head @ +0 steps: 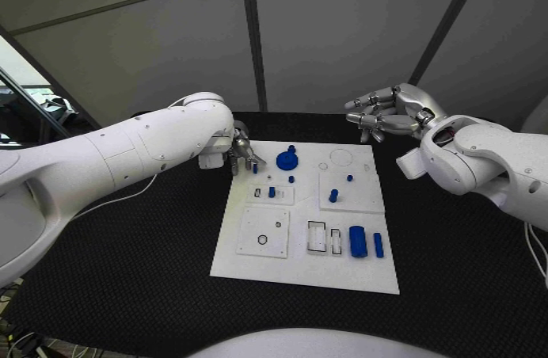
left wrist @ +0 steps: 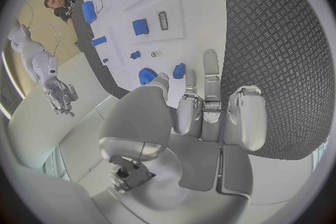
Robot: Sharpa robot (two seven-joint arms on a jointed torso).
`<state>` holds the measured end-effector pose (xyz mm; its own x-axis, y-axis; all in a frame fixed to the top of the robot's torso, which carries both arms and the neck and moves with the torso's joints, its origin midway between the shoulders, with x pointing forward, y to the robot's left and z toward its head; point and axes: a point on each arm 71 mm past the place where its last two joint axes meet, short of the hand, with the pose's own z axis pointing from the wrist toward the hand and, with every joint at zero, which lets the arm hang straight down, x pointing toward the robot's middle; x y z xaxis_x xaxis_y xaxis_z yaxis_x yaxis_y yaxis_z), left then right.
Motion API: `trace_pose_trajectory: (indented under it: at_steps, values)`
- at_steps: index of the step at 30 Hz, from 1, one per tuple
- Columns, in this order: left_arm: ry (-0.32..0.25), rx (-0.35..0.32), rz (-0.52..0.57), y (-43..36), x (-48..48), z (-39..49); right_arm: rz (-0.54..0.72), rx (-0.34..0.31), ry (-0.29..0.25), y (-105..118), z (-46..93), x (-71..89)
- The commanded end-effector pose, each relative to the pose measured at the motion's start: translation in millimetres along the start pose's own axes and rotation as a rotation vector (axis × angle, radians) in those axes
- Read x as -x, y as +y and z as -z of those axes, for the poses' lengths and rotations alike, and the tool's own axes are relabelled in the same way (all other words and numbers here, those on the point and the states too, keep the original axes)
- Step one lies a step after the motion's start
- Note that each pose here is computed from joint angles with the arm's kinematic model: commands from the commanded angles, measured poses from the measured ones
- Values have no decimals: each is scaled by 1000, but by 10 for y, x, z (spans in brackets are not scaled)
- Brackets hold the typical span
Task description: Assemble the parts on the task board
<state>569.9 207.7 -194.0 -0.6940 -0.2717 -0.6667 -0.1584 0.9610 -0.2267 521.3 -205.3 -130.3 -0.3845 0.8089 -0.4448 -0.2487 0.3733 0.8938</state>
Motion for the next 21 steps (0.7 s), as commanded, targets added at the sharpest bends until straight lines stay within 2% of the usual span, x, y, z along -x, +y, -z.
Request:
trace_pose_trajectory:
  at_steps: [1, 21]
  values:
    - [6, -10, -12, -5, 0, -1, 0, 15, 6, 23, -6, -2]
    - [-15, -36, 1, -24, 4, 11, 1, 14, 8, 19, -15, -5]
